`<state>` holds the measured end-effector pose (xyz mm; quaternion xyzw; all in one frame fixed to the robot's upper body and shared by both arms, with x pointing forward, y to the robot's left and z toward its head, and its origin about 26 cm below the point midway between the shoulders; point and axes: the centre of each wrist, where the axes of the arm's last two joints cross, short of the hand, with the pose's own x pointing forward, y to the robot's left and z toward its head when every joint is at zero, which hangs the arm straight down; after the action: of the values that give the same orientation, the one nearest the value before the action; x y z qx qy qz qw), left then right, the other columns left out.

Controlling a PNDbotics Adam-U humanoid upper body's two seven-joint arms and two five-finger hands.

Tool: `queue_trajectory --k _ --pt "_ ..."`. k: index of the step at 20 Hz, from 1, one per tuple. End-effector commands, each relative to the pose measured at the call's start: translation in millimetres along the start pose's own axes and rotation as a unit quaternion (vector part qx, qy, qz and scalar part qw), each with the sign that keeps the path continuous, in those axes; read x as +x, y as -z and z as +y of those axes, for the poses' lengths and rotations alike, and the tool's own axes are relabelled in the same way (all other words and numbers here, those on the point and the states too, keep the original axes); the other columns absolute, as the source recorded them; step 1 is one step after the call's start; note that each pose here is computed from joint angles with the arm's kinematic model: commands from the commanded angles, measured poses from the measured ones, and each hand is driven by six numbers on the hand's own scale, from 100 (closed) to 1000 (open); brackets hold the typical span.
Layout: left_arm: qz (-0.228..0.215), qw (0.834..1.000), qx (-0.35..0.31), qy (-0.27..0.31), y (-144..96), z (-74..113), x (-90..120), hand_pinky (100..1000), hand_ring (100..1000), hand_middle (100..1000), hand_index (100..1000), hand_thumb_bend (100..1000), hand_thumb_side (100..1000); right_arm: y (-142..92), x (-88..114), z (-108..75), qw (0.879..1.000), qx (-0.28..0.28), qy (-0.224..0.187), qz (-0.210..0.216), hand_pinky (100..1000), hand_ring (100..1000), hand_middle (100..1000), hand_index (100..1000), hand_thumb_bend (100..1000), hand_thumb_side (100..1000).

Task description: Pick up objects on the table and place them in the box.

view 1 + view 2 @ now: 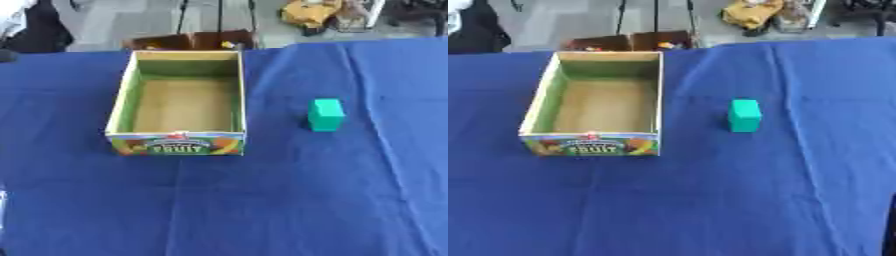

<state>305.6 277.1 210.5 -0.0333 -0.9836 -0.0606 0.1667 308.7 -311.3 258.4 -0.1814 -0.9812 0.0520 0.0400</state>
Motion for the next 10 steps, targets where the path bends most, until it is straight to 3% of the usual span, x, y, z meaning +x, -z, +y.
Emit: queue_trajectory --k 1,3,4,7,10 --pt "-0.015 1.000 -0.009 0.000 7.5 -0.7 4.8 669 733 842 967 100 1000 16.5 4.9 -6.2 0.999 0.010 -0.010 -0.031 683 606 614 773 100 765" --pt "-0.014 1.000 -0.009 -0.001 7.4 -1.1 4.7 669 733 842 967 100 1000 26.2 6.0 -6.0 0.999 0.021 -0.017 -0.042 685 625 626 782 100 787" --pt "-0.014 1.000 -0.009 -0.001 7.4 -1.3 4.7 669 733 842 967 100 1000 32.1 6.8 -5.4 0.998 0.029 -0.022 -0.049 685 639 634 787 100 751" --pt "-0.012 1.000 -0.011 -0.003 7.1 -1.9 4.5 670 733 842 967 100 1000 53.3 10.8 -1.6 0.994 0.069 -0.047 -0.067 708 687 674 824 100 870" --pt "-0.011 1.000 -0.012 -0.005 6.4 -2.5 4.3 670 733 842 967 100 1000 74.4 13.9 5.7 0.982 0.146 -0.094 -0.069 723 716 710 863 115 914"
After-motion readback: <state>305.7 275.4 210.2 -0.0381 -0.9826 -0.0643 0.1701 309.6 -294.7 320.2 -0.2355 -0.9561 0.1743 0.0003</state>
